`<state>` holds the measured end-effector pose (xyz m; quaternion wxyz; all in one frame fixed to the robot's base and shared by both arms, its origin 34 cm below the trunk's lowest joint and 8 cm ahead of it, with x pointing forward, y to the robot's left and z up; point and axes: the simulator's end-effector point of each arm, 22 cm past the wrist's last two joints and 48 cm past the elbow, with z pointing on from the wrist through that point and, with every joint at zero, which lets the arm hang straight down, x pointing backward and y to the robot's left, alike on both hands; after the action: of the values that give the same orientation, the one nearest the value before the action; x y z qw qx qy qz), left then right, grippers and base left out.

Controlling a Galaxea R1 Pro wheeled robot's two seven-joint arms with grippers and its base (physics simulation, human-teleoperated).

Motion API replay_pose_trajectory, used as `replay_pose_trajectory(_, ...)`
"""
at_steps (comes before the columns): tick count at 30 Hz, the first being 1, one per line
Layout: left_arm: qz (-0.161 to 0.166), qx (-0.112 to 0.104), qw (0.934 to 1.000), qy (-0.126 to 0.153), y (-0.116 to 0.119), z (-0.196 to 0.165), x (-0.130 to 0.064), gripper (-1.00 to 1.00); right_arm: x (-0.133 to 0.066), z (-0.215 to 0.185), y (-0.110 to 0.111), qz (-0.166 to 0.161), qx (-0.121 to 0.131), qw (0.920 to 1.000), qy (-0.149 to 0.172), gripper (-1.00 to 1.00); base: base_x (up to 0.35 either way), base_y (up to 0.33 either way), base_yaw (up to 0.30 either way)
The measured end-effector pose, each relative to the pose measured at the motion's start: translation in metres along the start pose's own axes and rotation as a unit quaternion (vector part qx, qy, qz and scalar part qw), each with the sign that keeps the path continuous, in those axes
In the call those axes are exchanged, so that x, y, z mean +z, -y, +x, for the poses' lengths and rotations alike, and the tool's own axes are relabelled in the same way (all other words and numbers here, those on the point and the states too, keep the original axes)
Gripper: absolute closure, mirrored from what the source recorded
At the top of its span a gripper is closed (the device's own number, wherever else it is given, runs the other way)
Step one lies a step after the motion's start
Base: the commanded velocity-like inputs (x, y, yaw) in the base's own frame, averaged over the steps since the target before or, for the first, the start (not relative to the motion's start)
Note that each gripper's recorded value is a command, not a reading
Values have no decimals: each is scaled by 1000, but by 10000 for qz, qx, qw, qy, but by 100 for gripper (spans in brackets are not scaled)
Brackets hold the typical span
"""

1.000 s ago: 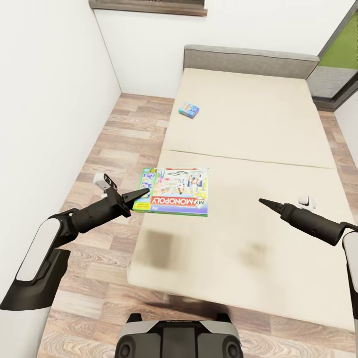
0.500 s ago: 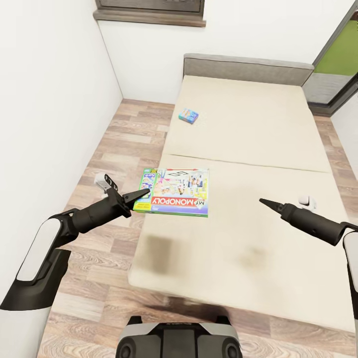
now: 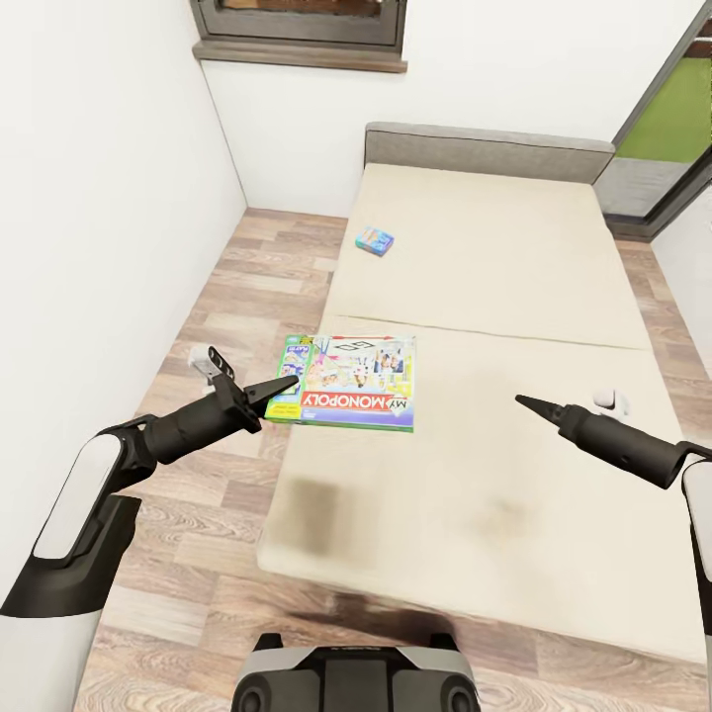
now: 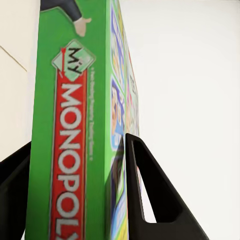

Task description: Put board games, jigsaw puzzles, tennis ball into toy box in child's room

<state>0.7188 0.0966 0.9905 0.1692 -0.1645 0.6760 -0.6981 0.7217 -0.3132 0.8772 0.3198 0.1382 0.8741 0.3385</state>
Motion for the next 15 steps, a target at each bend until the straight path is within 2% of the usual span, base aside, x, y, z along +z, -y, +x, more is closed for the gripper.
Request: replay_pose_trajectory(15, 61, 110, 9999, -2, 25, 5, -1, 100, -17, -9, -16, -51, -68, 9999, 83, -100, 0, 0, 0)
